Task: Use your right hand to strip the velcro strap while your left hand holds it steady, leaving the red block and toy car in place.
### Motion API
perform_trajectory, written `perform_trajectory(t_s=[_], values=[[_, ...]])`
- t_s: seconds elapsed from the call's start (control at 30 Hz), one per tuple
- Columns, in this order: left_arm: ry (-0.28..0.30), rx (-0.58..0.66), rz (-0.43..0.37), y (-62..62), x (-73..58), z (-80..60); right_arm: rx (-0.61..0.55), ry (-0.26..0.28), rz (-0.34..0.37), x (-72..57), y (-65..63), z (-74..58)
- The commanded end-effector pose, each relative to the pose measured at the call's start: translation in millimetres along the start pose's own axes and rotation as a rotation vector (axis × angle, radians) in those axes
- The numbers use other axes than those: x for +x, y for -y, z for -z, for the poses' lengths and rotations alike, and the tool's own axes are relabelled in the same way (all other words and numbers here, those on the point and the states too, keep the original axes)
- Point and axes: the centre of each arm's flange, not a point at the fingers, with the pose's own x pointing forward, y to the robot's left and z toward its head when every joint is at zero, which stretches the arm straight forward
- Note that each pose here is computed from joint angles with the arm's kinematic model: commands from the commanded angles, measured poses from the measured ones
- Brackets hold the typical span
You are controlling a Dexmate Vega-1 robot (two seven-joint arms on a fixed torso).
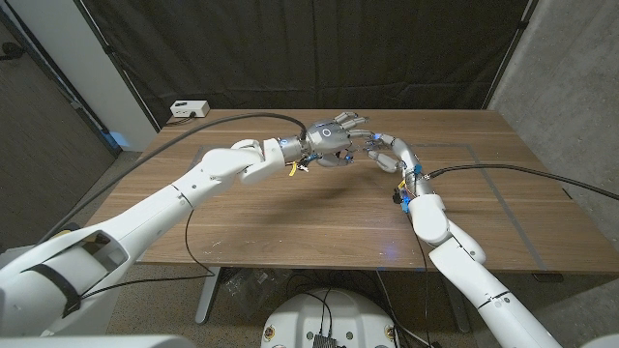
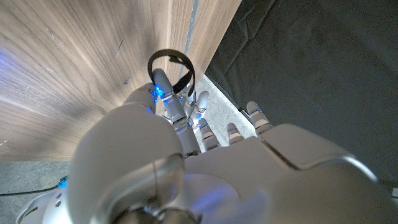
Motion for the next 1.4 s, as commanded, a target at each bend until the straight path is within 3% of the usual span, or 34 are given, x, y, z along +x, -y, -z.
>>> perform_trajectory(t_s=[0.03,0.57,1.1,1.4], values=[[0.020,-0.065,0.033,-0.7,13.8,4.4,-0.041,0.021,-0.016,-3.6,-3.8,-7.7],[0.055,-0.092,0.049,-1.7,28.1,7.3,-0.064,0.040,-0.068,5.2,-10.0,-13.0],[0.106,-0.130,0.088,-3.5,36.8,0.7,-0.064,0.087,0.012,3.3,-8.8,-13.3],[0.121,-0.111,0.090,-9.0,32.6,-8.1,-0.032,0.070,0.025,2.1,-9.5,-8.1]])
